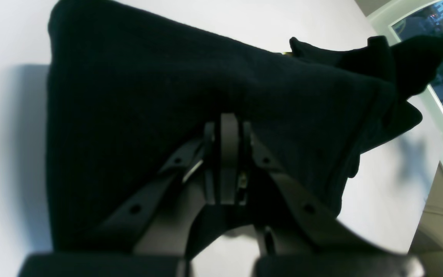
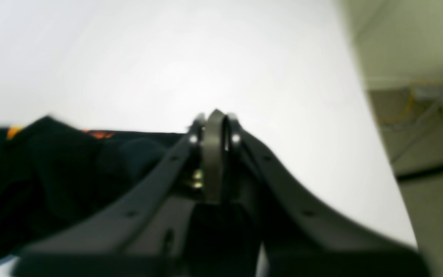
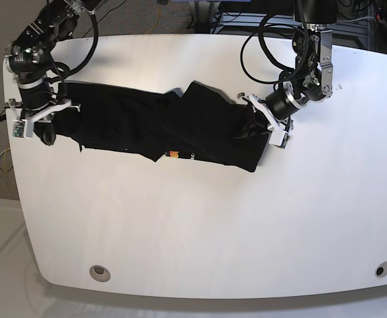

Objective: Fold the T-shirt properly
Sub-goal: 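Release the strip end with the right gripper and move it outward, then grasp the other strip end with the right gripper, then fold the held end with the right gripper toward the left gripper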

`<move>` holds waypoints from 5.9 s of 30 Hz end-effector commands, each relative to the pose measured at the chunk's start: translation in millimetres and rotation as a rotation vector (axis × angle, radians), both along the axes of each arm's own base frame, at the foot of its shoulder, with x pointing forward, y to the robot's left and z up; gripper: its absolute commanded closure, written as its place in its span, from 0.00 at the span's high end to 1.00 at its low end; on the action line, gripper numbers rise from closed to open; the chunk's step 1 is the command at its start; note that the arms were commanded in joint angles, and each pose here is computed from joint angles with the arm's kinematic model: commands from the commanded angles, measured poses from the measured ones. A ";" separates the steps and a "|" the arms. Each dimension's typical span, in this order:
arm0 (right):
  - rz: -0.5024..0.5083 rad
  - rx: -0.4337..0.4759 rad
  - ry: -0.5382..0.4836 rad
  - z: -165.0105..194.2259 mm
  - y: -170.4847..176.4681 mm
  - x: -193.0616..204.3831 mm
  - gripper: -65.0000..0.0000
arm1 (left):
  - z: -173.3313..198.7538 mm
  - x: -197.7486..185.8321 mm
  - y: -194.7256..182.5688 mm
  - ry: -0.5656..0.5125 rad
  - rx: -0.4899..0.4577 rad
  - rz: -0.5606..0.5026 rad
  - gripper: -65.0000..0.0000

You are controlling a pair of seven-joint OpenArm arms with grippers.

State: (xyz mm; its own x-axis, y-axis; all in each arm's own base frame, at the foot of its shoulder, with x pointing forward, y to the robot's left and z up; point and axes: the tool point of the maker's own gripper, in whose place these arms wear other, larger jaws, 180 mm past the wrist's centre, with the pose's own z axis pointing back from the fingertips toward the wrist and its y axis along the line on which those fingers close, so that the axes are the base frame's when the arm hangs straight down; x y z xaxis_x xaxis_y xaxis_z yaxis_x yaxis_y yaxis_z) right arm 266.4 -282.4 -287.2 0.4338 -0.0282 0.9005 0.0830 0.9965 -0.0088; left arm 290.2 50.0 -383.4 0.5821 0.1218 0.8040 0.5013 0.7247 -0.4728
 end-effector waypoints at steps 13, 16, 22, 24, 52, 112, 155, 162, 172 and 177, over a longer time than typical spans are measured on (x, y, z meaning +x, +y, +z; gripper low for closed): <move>-0.150 0.204 0.009 -15.8 -25.3 -11.6 0.84 | 16.9 9.5 -0.2 -0.056 -0.025 0.003 0.00; -0.154 0.247 0.028 -29.1 -24.6 -11.2 0.73 | 16.7 9.4 -0.3 -0.055 -0.024 0.003 0.00; -0.169 0.317 0.086 -58.6 -23.1 -15.0 0.65 | 16.3 8.9 0.2 -0.054 -0.024 0.003 0.00; -0.172 0.337 0.095 -65.1 -22.2 -14.5 0.66 | 15.5 8.3 2.7 -0.052 -0.018 0.002 0.00; -0.240 0.468 0.173 -126.5 -48.7 -16.6 0.78 | 14.4 8.1 10.2 -0.052 -0.002 0.003 0.00; -0.030 0.406 0.122 -92.8 0.5 25.7 0.00 | 16.0 8.9 9.5 -0.056 -0.004 0.003 0.00; 0.377 0.151 -0.078 30.3 123.9 59.7 0.00 | 29.7 1.2 12.4 -0.098 0.019 -0.011 0.00; 0.446 0.178 -0.083 30.7 152.8 60.6 0.00 | 27.5 0.7 13.7 -0.092 0.022 -0.010 0.00; 0.557 0.197 -0.091 35.6 194.6 59.4 0.00 | 27.0 0.6 13.7 -0.091 0.022 -0.010 0.00; 0.607 0.219 -0.094 37.1 216.1 57.6 0.00 | 27.0 0.6 13.7 -0.091 0.022 -0.010 0.00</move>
State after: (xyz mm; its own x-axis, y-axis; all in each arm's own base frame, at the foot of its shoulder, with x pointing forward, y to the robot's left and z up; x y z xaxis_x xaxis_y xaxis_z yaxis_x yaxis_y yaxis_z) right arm 319.3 -77.0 -272.1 0.4232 0.0304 0.9055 -0.4662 0.8643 0.1888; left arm 284.3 63.9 -370.3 0.5464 0.0708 0.8345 0.5328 0.7395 -0.4115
